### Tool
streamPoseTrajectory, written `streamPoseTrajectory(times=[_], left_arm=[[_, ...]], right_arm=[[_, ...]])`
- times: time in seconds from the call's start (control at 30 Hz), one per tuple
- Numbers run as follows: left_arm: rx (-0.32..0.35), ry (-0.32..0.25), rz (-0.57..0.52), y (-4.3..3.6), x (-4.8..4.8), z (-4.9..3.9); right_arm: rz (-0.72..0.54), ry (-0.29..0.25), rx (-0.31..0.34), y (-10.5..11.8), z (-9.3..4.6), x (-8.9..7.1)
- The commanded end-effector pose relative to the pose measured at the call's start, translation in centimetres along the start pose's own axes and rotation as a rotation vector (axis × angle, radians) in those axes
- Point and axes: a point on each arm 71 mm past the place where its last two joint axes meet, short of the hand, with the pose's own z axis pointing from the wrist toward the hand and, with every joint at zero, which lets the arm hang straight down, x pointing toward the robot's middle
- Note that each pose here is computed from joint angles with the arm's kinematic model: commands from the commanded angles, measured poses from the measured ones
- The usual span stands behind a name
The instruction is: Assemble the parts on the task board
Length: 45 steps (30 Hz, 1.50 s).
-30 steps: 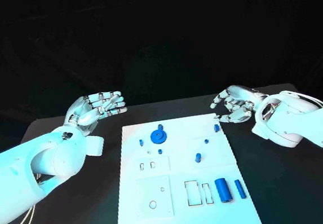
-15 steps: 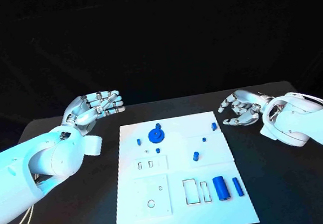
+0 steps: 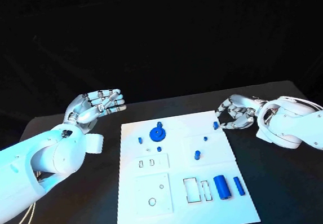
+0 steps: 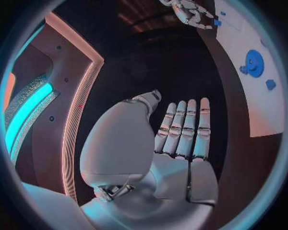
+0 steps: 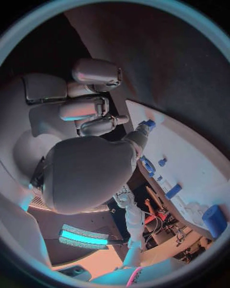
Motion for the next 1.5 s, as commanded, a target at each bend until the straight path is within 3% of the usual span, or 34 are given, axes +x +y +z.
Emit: streamPoseTrajectory(times=[0.03,0.97,1.5], left_arm=[[0.008,0.017,-0.006,-0.11,0.24,0.05],[0.007,0.017,-0.006,-0.14,0.20,-0.04],[0.006,0.016,-0.005,-0.13,0.14,-0.05]], right_arm=[[-0.010,0.032,-0.001,0.1,0.1,0.4],[-0.002,0.070,0.004,0.6,0.8,1.8],[0.012,0.046,0.013,0.4,1.1,1.7]])
